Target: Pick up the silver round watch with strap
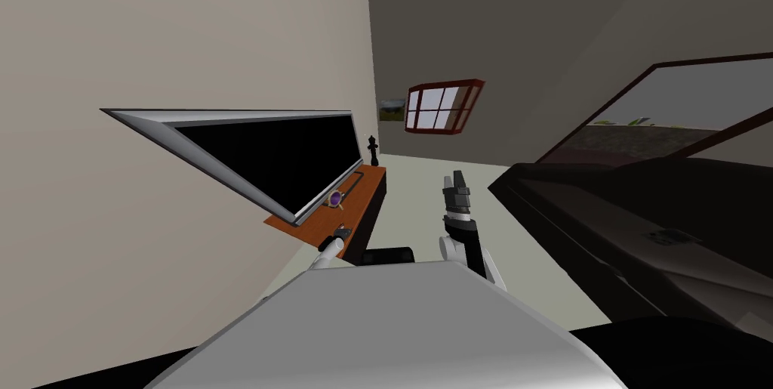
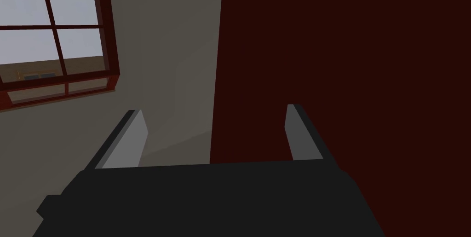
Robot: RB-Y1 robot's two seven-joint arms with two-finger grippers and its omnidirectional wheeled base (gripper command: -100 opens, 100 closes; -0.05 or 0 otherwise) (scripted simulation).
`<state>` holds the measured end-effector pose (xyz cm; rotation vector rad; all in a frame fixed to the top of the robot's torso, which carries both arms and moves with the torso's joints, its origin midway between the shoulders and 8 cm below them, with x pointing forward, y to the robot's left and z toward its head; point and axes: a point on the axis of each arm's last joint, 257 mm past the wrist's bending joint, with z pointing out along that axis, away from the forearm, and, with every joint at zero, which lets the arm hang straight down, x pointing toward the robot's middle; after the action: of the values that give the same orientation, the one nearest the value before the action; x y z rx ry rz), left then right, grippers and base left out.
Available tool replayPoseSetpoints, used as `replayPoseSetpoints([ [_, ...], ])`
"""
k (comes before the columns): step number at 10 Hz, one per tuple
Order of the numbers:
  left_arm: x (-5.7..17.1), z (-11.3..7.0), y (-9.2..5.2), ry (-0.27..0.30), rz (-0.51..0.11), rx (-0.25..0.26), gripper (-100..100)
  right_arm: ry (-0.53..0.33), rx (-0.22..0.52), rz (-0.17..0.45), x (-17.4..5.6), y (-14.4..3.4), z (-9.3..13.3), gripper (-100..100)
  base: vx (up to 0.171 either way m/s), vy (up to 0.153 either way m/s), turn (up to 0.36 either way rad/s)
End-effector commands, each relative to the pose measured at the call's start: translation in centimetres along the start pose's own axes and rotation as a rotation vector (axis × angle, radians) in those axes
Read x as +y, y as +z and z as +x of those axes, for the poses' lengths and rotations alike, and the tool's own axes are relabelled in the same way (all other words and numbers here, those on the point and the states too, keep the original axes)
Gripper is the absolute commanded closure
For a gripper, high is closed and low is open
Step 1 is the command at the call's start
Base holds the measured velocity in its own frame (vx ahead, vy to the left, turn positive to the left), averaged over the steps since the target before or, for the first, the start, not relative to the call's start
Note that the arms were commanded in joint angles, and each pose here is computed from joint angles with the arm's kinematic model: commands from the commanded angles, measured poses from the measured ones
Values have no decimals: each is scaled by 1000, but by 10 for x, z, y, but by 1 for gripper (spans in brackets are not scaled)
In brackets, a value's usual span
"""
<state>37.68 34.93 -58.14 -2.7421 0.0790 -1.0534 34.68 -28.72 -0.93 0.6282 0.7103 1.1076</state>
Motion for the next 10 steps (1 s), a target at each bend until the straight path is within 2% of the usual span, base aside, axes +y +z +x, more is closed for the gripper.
replayPoseSetpoints([
  [1,0,0,0,0,0,0,-100,0,0,0,0,0,0,0,5,-5,16],
  [5,0,0,0,0,0,0,-100,0,0,0,0,0,0,0,-2,2,-6],
  [10,-9,-42,-19,-94,82,-20,-100,0,0,0,0,0,0,0,10,50,-233],
])
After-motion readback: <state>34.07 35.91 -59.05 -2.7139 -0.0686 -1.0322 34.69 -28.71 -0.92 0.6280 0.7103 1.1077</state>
